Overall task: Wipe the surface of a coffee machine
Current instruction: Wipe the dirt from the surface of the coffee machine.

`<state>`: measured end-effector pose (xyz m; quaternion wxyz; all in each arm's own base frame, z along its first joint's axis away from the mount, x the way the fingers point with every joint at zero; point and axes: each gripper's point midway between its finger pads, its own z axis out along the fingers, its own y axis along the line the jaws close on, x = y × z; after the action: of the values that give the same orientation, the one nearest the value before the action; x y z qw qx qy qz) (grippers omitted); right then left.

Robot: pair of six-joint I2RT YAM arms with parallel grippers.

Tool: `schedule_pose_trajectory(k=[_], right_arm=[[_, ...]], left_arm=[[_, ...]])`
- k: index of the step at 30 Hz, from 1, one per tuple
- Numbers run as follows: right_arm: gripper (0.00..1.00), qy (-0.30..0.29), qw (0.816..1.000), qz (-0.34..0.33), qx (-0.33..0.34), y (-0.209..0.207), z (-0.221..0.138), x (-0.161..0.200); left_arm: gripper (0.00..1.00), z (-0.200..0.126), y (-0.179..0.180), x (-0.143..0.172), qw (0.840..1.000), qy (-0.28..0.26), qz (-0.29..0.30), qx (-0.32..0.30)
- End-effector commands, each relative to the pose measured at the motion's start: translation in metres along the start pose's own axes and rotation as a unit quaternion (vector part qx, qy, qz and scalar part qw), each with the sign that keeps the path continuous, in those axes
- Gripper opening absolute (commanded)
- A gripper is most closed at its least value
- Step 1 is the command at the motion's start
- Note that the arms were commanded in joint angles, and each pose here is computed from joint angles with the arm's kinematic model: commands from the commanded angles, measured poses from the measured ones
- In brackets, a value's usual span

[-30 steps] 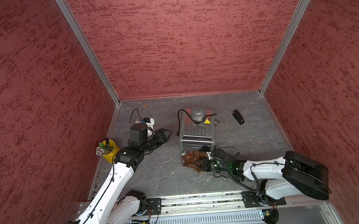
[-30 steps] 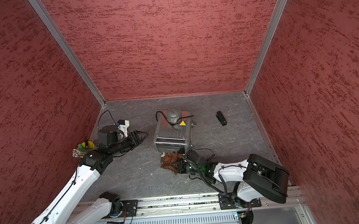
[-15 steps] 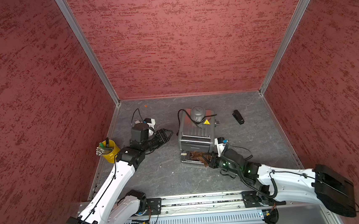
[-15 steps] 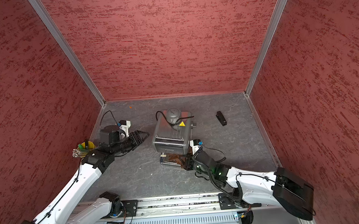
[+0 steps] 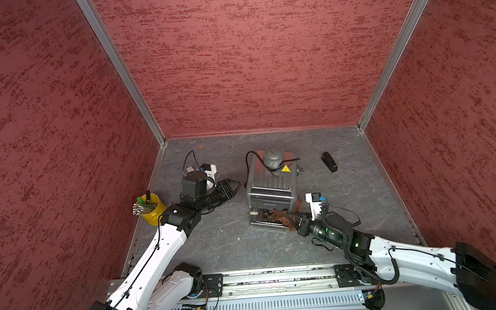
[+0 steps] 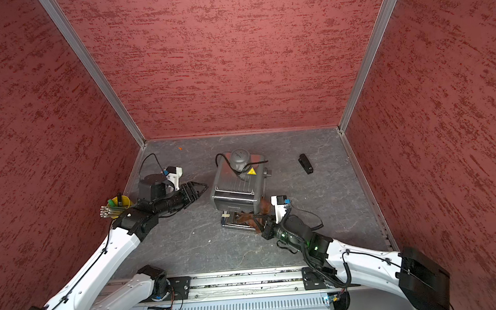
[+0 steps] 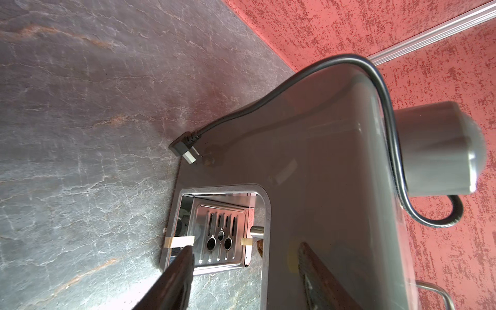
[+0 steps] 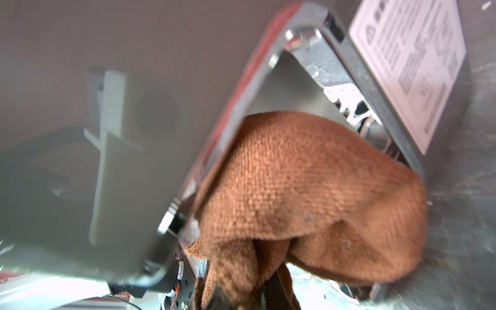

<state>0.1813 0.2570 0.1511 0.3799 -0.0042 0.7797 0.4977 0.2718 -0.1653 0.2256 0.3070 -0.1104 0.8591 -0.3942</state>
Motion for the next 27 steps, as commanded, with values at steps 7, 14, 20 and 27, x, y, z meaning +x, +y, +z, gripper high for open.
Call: schedule_pose_trajectory(k=[7, 14, 20, 27], right_arm=[[0.0, 0.028, 0.995, -0.02, -0.099, 0.043, -0.003, 0.004], [0.0, 0.091, 0.991, -0.04, -0.089, 0.041, -0.007, 0.024], [0.0, 0.131, 0.989, -0.045, -0.055, 0.02, -0.036, 0.041], [0.0, 0.138, 0.977, -0.093, -0.133, 0.061, -0.074, 0.031]], left_arm=[[0.64, -0.018, -0.007, 0.02, 0.998, 0.02, 0.055, 0.03], [0.67, -0.035, -0.008, 0.07, 0.987, 0.09, 0.091, 0.096], [0.72, -0.053, -0.018, 0.112, 0.969, 0.134, 0.08, 0.19], [0.84, -0.072, -0.057, 0.129, 0.945, 0.148, 0.096, 0.274]])
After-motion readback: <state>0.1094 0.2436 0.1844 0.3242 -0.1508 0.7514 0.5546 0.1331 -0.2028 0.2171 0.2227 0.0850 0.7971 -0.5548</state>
